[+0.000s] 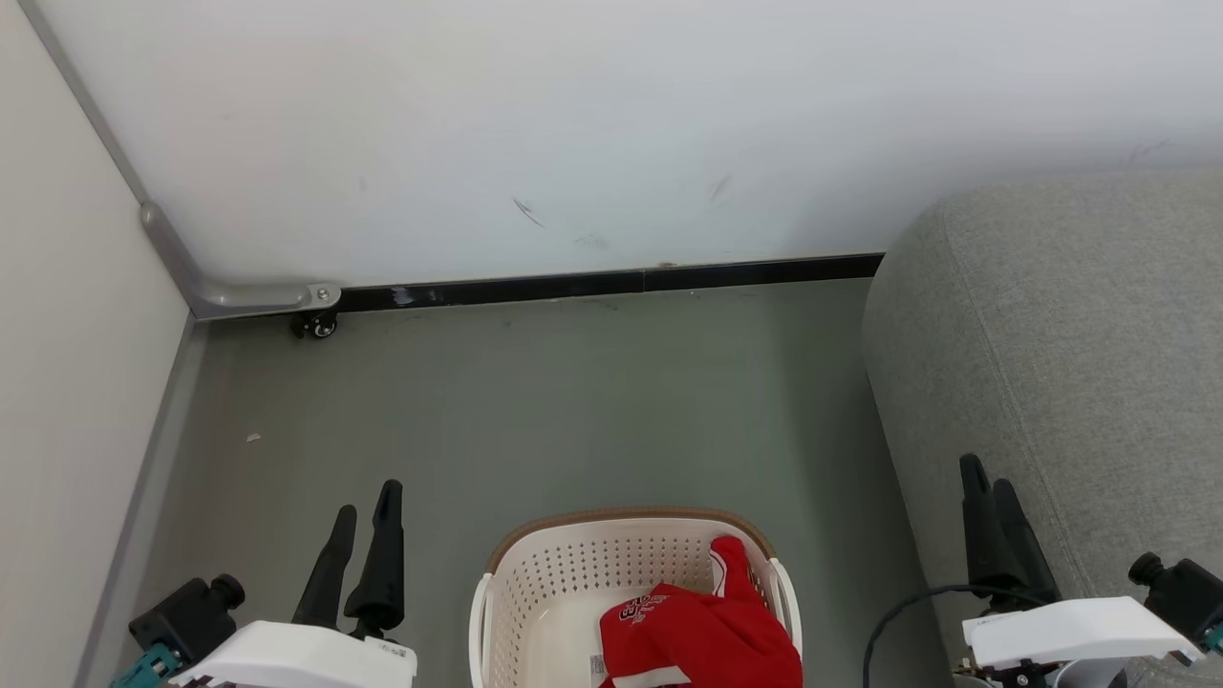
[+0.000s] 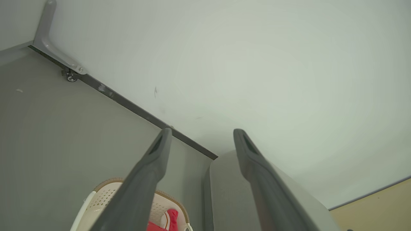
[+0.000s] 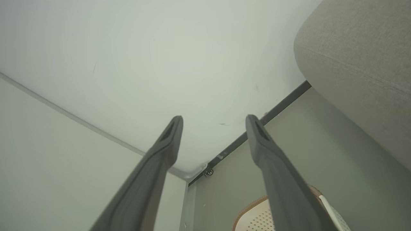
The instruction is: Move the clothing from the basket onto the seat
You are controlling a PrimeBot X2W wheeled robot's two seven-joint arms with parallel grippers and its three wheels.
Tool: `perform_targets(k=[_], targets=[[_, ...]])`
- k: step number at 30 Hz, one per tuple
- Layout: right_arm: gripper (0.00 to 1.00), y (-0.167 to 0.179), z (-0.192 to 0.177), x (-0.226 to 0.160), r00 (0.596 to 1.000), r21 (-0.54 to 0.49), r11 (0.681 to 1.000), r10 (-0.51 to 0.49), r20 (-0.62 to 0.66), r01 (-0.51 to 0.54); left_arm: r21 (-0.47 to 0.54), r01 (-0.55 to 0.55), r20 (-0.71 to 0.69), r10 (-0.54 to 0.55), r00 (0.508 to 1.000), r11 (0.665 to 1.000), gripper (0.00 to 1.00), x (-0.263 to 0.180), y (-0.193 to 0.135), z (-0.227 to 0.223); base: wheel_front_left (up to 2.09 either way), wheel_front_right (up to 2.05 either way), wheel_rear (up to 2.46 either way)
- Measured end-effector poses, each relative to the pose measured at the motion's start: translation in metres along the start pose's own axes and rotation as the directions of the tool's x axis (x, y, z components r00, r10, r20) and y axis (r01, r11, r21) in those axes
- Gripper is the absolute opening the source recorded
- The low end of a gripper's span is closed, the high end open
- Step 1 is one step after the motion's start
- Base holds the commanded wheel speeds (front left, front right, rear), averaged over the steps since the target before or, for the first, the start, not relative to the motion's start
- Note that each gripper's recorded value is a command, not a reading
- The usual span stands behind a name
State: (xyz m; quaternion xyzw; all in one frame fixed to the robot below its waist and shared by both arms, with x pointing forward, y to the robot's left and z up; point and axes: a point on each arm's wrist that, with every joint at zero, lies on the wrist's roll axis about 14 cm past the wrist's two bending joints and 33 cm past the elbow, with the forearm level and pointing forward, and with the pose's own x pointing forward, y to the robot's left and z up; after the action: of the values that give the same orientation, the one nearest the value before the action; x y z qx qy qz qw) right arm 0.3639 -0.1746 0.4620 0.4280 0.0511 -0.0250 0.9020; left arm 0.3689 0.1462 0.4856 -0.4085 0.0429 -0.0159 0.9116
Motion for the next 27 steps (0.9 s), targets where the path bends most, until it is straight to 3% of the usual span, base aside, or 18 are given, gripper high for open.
perform_targets(k=[6, 13, 27], targets=[[1.0, 0.003, -0.003, 0.0, 1.0, -0.133, 0.991, 0.02, -0.007, -0.02, 0.149, 0.03, 0.003, -0.031, 1.0, 0.988, 1.0, 0.0, -0.01, -0.001, 0.0, 0.0, 0.0], [1.0, 0.008, -0.007, 0.0, 0.999, -0.271, 0.961, 0.044, -0.018, -0.048, 0.32, 0.063, 0.009, -0.07, 0.998, 0.945, 1.0, 0.0, -0.02, -0.001, 0.0, 0.0, 0.0], [1.0, 0.013, -0.012, 0.0, 0.996, -0.46, 0.883, 0.084, -0.032, -0.089, 0.567, 0.1, 0.02, -0.135, 0.991, 0.817, 1.0, 0.0, -0.039, -0.007, 0.0, 0.0, 0.0]])
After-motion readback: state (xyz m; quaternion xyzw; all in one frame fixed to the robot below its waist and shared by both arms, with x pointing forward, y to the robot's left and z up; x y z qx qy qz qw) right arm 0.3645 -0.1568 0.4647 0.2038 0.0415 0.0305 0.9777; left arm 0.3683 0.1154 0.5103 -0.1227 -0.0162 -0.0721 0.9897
